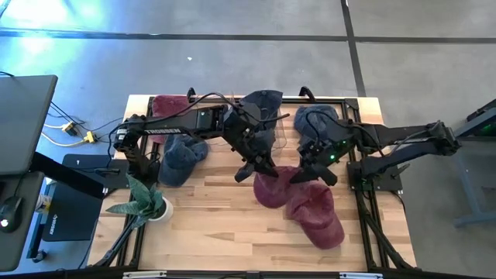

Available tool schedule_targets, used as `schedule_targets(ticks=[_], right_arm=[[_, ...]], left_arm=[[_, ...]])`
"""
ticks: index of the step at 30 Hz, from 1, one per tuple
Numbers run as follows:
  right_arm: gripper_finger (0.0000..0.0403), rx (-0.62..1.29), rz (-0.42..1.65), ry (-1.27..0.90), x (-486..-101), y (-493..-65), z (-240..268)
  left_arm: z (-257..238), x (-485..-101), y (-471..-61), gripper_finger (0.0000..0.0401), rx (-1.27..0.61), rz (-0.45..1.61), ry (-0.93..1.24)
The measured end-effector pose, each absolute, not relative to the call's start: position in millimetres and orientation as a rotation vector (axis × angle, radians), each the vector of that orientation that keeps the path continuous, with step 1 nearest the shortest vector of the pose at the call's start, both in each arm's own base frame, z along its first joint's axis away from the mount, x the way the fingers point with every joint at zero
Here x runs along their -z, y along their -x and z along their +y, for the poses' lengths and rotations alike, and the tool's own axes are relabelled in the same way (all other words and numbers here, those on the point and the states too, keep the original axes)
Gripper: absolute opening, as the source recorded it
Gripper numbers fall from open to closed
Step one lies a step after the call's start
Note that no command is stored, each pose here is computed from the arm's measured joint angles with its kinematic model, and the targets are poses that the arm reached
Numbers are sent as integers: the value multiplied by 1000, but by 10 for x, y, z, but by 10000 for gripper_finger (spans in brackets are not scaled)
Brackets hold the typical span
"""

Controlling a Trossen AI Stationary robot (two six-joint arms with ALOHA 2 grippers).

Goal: Pick & Place hat
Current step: Put the bottom left red cap into the left bin

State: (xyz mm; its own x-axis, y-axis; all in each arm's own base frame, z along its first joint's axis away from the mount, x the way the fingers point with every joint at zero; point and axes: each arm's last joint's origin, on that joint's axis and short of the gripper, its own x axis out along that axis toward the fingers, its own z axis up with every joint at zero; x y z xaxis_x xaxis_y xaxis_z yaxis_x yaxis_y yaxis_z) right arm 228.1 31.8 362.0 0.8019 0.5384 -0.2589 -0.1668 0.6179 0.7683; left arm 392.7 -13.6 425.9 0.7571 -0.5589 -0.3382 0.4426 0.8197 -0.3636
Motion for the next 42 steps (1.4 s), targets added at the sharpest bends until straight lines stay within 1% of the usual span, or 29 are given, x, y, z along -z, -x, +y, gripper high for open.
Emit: schedule_targets(ticks=[1,4,8,13,15,17,20,23,27,28,31,33,37,39,42], right_arm=[[12,-431,499,-798,-3633,-2275,320],[24,-448,479,-750,-3718,-2255,368],[7,-472,426,-590,-3844,-2220,432],[11,-492,366,-366,-3961,-2171,521],[5,-500,363,-306,-3972,-2154,546],[5,-517,357,-255,-3990,-2139,572],[7,-533,341,-199,-4023,-2119,608],[3,-548,317,-152,-4073,-2101,624],[5,-509,306,-109,-4129,-2076,628],[4,-501,311,-99,-4140,-2067,624],[3,-488,343,-89,-4158,-2035,612],[5,-481,359,-88,-4174,-2016,606],[3,-495,387,-89,-4216,-1962,632],[3,-503,395,-110,-4232,-1944,657],[8,-514,406,-160,-4251,-1917,701]], left_arm=[[-139,-4261,-3924,17,572,449,266],[-106,-4280,-3918,56,641,441,300],[-75,-4232,-4013,136,740,452,413],[-92,-4047,-4256,235,823,454,482],[-97,-3988,-4322,262,850,464,517],[-99,-3915,-4423,278,883,452,525],[-102,-3801,-4510,281,922,462,540],[-97,-3749,-4637,273,953,392,507],[-103,-3699,-4717,263,989,383,555],[-105,-3693,-4754,262,1001,357,544],[-118,-3624,-4787,258,1077,392,578],[-132,-3645,-4780,251,1122,387,571],[-157,-3770,-4718,220,1216,348,513],[-154,-3812,-4684,195,1247,350,504],[-81,-3939,-4654,153,1244,331,504]])
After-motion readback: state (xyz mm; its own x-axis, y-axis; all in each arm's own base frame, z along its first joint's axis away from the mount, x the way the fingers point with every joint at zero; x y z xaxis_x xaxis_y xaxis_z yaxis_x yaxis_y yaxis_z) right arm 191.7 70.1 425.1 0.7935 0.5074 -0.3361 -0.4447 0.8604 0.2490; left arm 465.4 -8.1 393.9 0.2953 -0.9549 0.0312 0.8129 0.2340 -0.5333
